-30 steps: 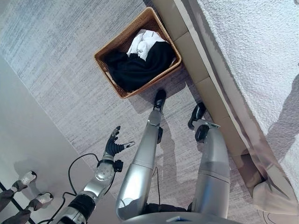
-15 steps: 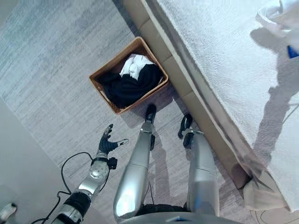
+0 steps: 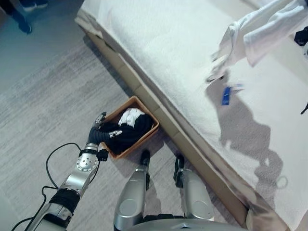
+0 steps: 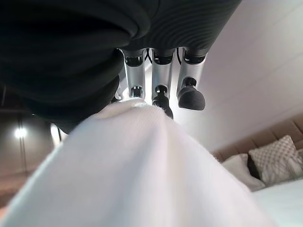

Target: Pick up clothes into the bucket

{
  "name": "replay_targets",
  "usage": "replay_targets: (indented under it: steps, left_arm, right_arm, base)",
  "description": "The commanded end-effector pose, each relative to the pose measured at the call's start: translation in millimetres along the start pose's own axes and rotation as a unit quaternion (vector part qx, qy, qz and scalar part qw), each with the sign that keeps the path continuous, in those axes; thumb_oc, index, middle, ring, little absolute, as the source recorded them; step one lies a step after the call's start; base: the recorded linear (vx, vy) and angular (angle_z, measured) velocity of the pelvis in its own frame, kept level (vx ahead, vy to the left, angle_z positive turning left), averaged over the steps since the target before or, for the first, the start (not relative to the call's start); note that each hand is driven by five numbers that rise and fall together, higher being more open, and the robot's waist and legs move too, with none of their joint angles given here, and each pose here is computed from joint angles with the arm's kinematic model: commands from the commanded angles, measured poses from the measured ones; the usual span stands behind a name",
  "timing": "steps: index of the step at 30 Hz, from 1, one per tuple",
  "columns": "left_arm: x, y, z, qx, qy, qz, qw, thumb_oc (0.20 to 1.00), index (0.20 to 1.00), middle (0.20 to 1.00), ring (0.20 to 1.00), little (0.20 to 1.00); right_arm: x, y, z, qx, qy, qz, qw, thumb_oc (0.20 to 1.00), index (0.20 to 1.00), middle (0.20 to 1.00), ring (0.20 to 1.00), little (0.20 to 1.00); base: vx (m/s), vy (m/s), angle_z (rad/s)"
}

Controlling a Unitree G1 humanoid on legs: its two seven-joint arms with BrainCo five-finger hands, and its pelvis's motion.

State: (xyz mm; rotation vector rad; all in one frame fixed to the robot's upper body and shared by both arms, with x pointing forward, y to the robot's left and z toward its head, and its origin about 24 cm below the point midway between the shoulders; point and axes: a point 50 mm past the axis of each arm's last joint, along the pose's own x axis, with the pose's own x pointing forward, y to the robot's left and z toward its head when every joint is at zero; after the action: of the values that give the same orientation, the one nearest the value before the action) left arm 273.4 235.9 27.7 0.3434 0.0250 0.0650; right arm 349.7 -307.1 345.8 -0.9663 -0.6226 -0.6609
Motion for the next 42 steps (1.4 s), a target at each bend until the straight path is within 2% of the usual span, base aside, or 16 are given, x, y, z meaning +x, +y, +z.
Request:
replay_targets:
  steps: [1,4,5,8,11,15,22,28,37,39,42]
  left_arm:
    - [4,-13,15,-0.041,-0.033,-0.024,0.998,1.000,1.000,1.000,1.000,1.000]
    - [6,-22,27,-0.072,-0.050,-0.046,0.995,1.000,1.000,1.000,1.000,1.000]
    - [10,-31,44,-0.086,-0.074,-0.080,0.990,1.000,1.000,1.000,1.000,1.000]
    - [13,-40,56,-0.086,-0.092,-0.116,0.985,1.000,1.000,1.000,1.000,1.000]
    - [20,-54,77,-0.086,-0.122,-0.160,0.976,1.000,1.000,1.000,1.000,1.000]
    - [27,-63,87,-0.069,-0.138,-0.163,0.975,1.000,1.000,1.000,1.000,1.000]
    - [30,-72,68,-0.059,-0.093,-0.128,0.986,1.000,1.000,1.000,1.000,1.000]
    - [31,-83,59,-0.070,-0.066,-0.138,0.986,1.000,1.000,1.000,1.000,1.000]
    - [27,-104,86,-0.123,-0.098,-0.224,0.962,1.000,1.000,1.000,1.000,1.000]
    - [25,-113,102,-0.138,-0.118,-0.272,0.945,1.000,1.000,1.000,1.000,1.000]
    - [21,-118,110,-0.153,-0.122,-0.312,0.930,1.000,1.000,1.000,1.000,1.000]
  right_arm:
    - [6,-20,14,0.008,-0.046,-0.005,0.999,0.200,0.200,0.200,0.200,0.200]
    - [-1,-13,16,0.015,-0.058,0.027,0.998,0.200,0.200,0.200,0.200,0.200]
    - [-5,-7,23,0.038,-0.070,0.053,0.995,0.200,0.200,0.200,0.200,0.200]
    - [-9,1,28,0.056,-0.080,0.083,0.992,0.200,0.200,0.200,0.200,0.200]
    - [-23,18,40,0.086,-0.107,0.150,0.979,0.200,0.200,0.200,0.200,0.200]
    - [-40,27,52,0.126,-0.136,0.198,0.963,0.200,0.200,0.200,0.200,0.200]
    - [-70,22,71,0.217,-0.180,0.239,0.929,0.200,0.200,0.200,0.200,0.200]
    - [-82,17,87,0.270,-0.212,0.251,0.905,0.200,0.200,0.200,0.200,0.200]
    - [-98,23,115,0.344,-0.251,0.295,0.855,0.200,0.200,0.200,0.200,0.200]
    - [-104,27,125,0.369,-0.263,0.315,0.834,0.200,0.200,0.200,0.200,0.200]
    - [-108,29,129,0.381,-0.266,0.333,0.821,0.200,0.200,0.200,0.200,0.200]
  base:
    - [0.13,0.033,-0.05]
    - [0.10,0.019,-0.06]
    - [0.07,0.003,-0.14]
    - [0.10,0.001,-0.20]
    - [0.10,-0.006,-0.21]
    - [0.07,-0.014,-0.22]
    - [0.04,-0.013,-0.09]
    - [0.01,-0.005,-0.03]
    - [0.00,-0.008,-0.07]
    - [0.00,-0.004,-0.03]
    - [0.00,0.001,-0.05]
